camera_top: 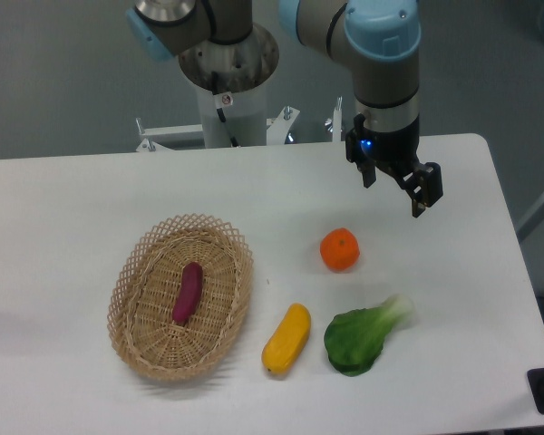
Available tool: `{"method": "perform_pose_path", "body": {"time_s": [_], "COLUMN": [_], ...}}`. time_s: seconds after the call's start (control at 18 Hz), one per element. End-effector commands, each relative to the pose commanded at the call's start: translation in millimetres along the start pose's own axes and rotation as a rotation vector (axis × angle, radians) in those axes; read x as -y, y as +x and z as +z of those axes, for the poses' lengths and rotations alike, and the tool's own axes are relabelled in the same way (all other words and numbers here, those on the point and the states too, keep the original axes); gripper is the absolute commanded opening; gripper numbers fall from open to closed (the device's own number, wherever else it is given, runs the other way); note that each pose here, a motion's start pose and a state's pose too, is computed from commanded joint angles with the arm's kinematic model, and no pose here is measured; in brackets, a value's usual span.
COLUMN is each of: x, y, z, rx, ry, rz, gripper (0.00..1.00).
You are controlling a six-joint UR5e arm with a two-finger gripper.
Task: Pick up the sweet potato from the basket
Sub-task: 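Move the open gripper over the wicker basket toward the purple sweet potato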
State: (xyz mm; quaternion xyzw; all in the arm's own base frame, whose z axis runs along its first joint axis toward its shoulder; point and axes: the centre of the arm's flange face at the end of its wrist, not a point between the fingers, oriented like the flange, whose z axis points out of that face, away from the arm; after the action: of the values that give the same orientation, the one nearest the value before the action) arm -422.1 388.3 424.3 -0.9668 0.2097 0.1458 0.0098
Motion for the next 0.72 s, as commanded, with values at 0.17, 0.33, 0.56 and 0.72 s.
{"method": "perform_pose_path", "body": {"time_s": [0.17, 0.33, 0.56, 0.72], "x": [2.5, 9.9, 30.5, 49.7], "y": [0.8, 6.6, 27.2, 43.6], "z": [-0.3, -0.9, 8.6, 15.0], "rx": [0.0, -0.004, -0.033, -0.03], "ry": [0.001, 0.008, 0.024, 0.05], "rz": [0.003, 0.016, 0.025, -0.071], "gripper": [1.0, 1.0, 1.0, 1.0]}}
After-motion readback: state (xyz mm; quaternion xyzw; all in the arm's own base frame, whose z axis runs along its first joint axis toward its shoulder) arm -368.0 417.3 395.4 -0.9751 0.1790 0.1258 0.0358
